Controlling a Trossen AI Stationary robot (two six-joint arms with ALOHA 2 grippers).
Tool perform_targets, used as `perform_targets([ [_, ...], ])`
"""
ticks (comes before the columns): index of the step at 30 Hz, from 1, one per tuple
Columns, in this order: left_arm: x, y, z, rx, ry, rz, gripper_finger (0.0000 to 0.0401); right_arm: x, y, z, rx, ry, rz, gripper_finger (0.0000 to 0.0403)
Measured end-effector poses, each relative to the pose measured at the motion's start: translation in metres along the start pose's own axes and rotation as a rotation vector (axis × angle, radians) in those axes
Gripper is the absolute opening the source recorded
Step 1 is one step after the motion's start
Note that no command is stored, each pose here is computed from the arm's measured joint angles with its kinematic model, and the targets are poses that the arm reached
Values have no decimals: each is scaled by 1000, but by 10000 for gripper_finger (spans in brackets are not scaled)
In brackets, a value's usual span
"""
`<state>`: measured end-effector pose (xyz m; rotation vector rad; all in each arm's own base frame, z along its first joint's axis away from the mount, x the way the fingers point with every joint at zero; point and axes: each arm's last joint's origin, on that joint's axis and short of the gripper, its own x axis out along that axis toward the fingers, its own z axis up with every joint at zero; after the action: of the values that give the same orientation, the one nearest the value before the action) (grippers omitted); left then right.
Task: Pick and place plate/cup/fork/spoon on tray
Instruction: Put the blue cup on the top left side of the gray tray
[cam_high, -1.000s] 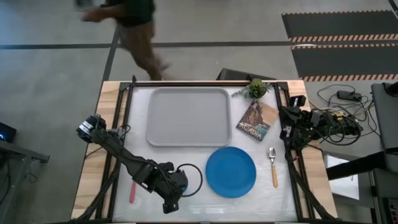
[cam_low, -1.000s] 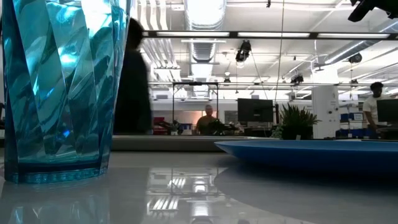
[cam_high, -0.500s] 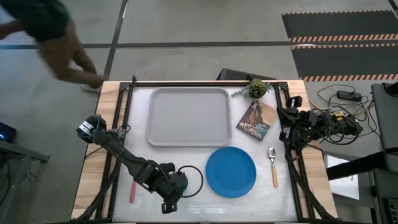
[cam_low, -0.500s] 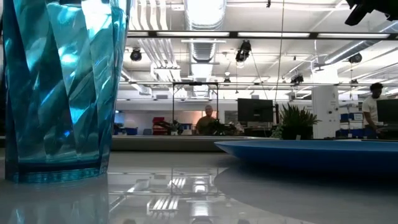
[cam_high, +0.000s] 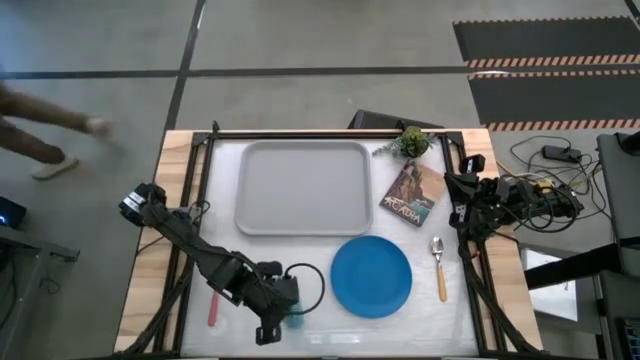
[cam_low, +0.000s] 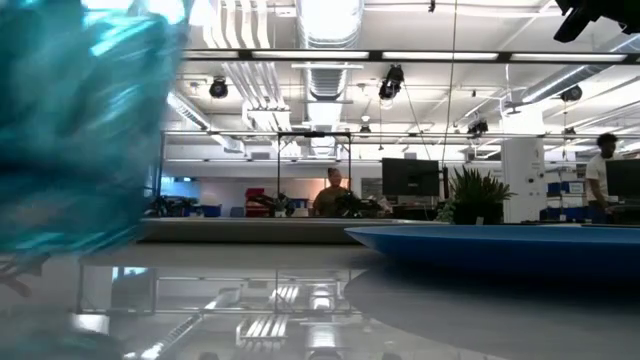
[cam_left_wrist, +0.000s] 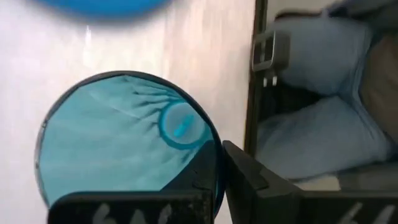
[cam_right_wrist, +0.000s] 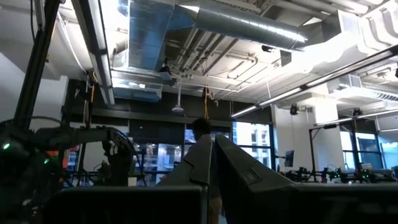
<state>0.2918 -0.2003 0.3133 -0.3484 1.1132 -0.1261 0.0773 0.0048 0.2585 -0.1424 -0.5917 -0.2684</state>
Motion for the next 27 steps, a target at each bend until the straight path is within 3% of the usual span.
perform_targets([
  [4, -21, 11, 16, 12, -83, 12, 0, 0, 0, 0, -1, 2, 1, 9],
  [10, -45, 48, 37, -16, -118, 104, 0, 0, 0, 0, -3, 4, 1, 9],
  [17, -60, 112, 52, -36, -36, 270, 0, 0, 0, 0, -4, 4, 2, 9],
  [27, -86, 211, 76, -61, -41, 541, 0, 0, 0, -1, -5, 6, 2, 9],
])
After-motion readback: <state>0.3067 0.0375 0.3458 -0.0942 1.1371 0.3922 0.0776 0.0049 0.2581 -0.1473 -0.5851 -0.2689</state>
